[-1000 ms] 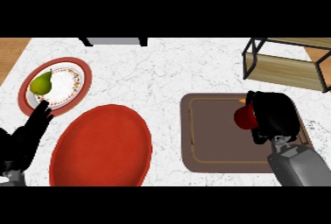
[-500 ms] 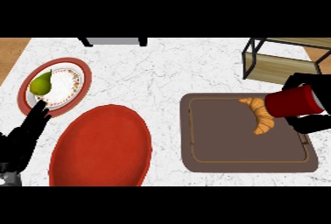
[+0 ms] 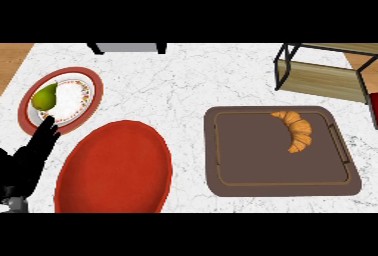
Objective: Pick the can from the tray and place it in the tiered shelf
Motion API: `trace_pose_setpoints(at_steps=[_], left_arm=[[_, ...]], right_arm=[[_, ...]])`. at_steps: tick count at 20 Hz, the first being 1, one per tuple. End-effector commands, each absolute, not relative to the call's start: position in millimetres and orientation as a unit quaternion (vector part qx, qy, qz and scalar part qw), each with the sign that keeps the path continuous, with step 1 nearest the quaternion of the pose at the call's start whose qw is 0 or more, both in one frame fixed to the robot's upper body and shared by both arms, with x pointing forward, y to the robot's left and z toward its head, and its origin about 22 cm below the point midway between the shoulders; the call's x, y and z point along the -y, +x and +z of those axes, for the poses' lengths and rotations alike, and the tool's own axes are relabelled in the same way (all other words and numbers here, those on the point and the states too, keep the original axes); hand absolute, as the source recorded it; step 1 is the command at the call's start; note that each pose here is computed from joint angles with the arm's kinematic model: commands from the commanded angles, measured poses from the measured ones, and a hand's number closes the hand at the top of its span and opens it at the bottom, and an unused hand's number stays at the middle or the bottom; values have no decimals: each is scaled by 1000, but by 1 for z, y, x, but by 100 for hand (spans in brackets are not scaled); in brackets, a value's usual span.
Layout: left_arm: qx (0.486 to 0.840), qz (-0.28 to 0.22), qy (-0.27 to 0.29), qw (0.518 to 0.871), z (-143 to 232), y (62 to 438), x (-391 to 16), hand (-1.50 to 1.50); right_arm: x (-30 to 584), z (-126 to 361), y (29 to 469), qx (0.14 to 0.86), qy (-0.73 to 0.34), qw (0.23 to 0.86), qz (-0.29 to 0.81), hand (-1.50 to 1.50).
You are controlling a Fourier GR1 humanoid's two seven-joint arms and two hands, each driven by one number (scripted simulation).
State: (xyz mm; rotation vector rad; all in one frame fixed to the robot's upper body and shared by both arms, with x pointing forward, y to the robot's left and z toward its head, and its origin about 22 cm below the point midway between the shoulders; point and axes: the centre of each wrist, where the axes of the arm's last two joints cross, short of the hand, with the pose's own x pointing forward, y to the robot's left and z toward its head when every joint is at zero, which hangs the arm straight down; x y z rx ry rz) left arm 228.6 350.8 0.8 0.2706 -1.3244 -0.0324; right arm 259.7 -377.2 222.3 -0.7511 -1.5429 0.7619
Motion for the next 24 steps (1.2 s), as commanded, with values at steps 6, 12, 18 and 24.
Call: trace_pose_setpoints(at_steps=[6, 12, 18, 24], left_arm=[[619, -22, 121, 776, -15, 231, -350, 0], [617, -21, 125, 777, -9, 237, -349, 0], [621, -25, 118, 775, 4, 235, -345, 0], [621, -26, 114, 775, 12, 242, -359, 0]], right_arm=[[393, 304, 225, 709, -319, 571, 264, 150], [403, 349, 237, 691, -414, 545, 233, 150], [407, 379, 262, 656, -459, 550, 238, 150], [406, 381, 287, 648, -474, 542, 249, 150]])
